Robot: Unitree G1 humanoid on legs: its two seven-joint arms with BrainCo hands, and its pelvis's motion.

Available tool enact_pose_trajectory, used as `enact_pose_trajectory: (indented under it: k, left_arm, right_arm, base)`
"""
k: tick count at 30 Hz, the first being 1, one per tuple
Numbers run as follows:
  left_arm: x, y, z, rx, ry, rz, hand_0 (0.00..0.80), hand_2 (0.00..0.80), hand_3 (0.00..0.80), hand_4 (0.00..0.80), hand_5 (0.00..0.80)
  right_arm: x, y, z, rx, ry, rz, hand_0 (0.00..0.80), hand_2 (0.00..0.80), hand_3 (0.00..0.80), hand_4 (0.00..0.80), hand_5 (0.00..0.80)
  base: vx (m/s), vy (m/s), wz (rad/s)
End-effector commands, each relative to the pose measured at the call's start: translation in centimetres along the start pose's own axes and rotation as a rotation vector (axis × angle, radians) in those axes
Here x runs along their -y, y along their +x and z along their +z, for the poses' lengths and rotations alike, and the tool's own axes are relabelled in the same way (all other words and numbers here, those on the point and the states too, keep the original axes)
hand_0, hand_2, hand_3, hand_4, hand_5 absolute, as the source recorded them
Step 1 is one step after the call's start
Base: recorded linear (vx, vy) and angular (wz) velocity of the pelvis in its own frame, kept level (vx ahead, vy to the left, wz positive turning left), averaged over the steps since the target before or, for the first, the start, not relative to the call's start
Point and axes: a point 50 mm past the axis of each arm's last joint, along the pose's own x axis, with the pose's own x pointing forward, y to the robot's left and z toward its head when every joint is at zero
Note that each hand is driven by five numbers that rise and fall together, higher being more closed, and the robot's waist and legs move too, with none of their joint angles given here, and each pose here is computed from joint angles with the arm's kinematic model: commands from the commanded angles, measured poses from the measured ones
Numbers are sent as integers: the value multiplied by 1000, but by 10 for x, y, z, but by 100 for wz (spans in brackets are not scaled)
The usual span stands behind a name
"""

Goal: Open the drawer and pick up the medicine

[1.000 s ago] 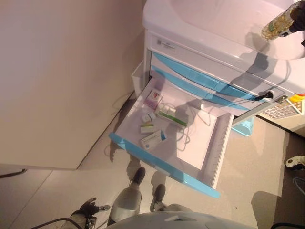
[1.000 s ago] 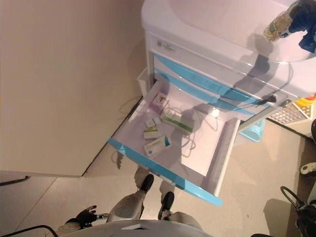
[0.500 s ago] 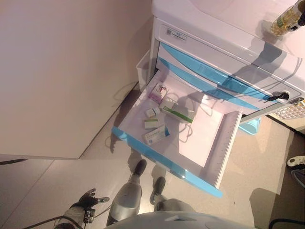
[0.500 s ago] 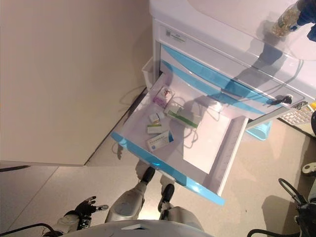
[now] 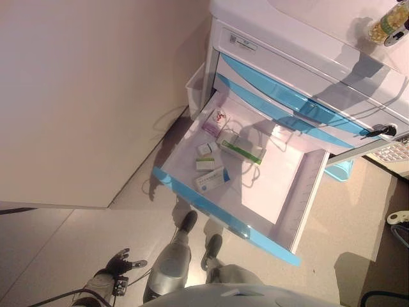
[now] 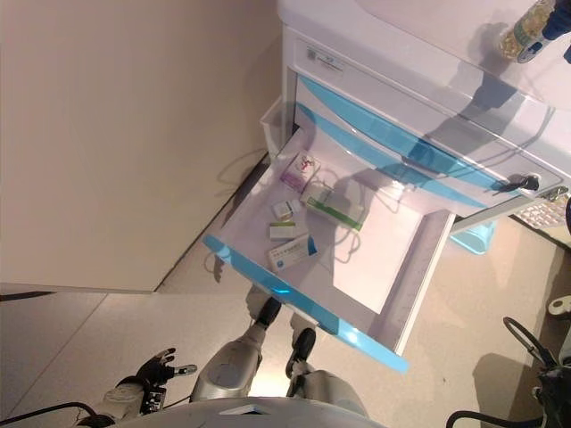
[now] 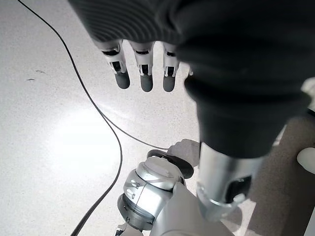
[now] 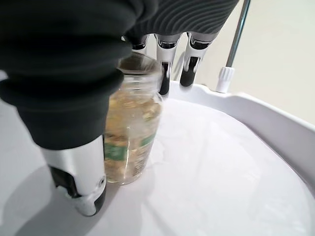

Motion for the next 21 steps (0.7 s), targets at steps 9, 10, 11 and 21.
enact_pose_trajectory:
  k: [9, 10, 11, 21]
  left_arm:
    - [-18, -7, -17, -48, 11, 39, 0, 0, 0, 0, 0]
    - [-18, -7, -18, -50, 11, 38, 0, 0, 0, 0, 0]
    - [-18, -7, -18, -51, 11, 39, 0, 0, 0, 0, 0]
    - [-15, -8, -28, -84, 18, 38, 0, 0, 0, 0, 0]
  right_arm:
    - [30, -9, 4, 27, 5, -117, 0, 0, 0, 0, 0]
    - [31, -10, 4, 32, 8, -117, 0, 0, 0, 0, 0]
    - [31, -9, 3, 35, 8, -117, 0, 0, 0, 0, 0]
    - [41, -14, 15, 164, 83, -270, 0, 0, 0, 0, 0]
  base:
    - [2, 0, -2]
    - [0, 5, -4]
    - [2, 7, -4]
    - [10, 2, -4]
